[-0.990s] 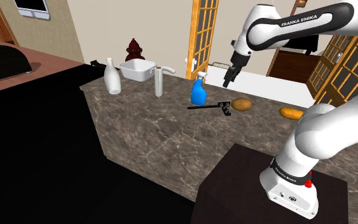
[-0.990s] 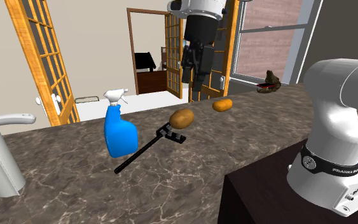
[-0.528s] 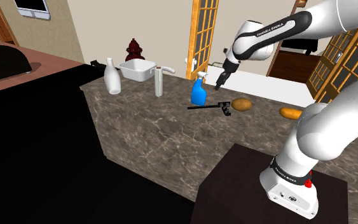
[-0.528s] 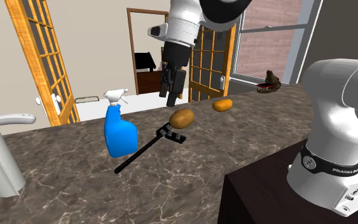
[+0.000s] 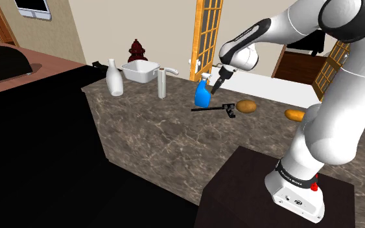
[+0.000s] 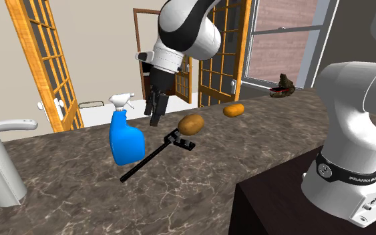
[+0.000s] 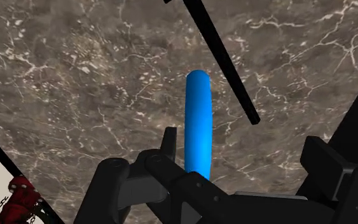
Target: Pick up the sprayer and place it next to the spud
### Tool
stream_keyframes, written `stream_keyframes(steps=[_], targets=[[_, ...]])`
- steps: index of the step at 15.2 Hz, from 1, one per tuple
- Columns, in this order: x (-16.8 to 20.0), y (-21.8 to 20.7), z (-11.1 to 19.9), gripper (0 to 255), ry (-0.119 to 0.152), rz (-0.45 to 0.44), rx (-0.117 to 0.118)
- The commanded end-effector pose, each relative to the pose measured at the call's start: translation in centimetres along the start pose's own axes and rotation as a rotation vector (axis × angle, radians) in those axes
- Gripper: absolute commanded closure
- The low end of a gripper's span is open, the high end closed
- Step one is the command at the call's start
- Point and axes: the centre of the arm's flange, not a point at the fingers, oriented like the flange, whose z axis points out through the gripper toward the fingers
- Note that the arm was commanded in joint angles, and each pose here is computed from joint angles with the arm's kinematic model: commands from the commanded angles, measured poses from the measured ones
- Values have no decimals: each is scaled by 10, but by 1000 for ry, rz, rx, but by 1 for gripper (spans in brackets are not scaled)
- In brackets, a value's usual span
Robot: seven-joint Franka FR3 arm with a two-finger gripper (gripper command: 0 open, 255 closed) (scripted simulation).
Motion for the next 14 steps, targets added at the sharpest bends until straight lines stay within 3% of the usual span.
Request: stream_keyframes(steps=[1, 3, 10, 14], targets=[[10, 14, 20, 0, 28, -23, 4], [17, 26, 35, 0, 47, -39, 8], [19, 26, 72, 0, 47, -39, 8], [19, 26, 75, 0, 47, -39, 8]])
